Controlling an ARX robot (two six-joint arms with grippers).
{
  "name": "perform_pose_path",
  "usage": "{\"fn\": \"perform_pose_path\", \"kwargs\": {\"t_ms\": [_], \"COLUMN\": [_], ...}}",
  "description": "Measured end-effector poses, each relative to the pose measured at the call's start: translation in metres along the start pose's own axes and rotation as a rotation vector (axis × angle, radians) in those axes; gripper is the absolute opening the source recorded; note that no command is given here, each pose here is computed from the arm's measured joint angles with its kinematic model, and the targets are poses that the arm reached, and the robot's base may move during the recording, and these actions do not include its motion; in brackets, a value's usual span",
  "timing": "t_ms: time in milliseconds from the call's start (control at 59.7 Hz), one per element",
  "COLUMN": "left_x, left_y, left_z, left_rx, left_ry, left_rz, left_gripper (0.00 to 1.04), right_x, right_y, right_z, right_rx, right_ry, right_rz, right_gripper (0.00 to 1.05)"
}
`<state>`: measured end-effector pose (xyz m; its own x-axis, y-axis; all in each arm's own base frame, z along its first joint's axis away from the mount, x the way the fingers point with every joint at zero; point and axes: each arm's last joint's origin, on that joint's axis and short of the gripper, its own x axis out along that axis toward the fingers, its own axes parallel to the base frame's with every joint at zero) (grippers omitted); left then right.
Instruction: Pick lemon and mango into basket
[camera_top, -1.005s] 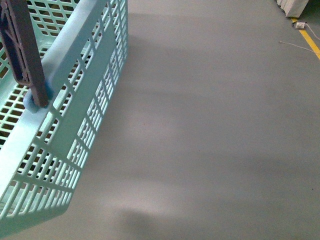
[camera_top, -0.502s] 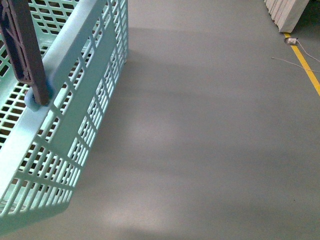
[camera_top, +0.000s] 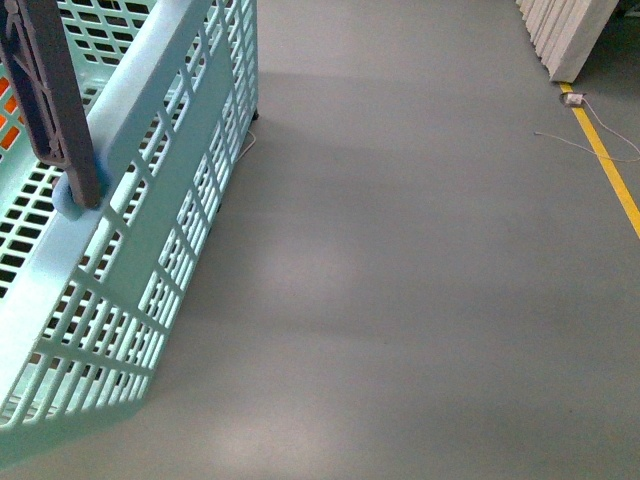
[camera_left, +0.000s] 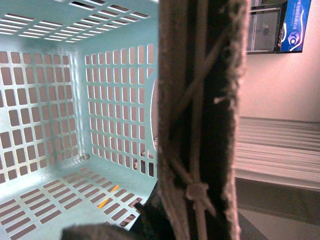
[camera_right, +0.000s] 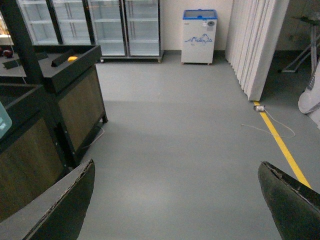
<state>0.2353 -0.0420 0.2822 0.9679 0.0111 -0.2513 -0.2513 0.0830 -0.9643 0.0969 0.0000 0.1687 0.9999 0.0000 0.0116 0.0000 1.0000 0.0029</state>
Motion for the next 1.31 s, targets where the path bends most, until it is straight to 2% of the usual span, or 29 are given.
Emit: {"fn": "perform_pose_path", "kwargs": {"t_ms": [251, 1306], "left_x": [-0.0004, -0.0001], "left_y": [0.0, 0.0001], "left_z": [-0.0029, -0.0013], "left_rx": [-0.003, -0.001], "left_ry": [0.032, 0.004], "left_rz": [-0.001, 0.0], "left_gripper": [0.05, 0.05], "right_x": [0.0, 0.0], "right_y": [-0.0001, 0.0], "right_z": [0.0, 0.0], "right_rx": [0.0, 0.0], "right_ry": [0.0, 0.0], "right_rz": [-0.003, -0.001], "right_gripper": [0.96, 0.96]}}
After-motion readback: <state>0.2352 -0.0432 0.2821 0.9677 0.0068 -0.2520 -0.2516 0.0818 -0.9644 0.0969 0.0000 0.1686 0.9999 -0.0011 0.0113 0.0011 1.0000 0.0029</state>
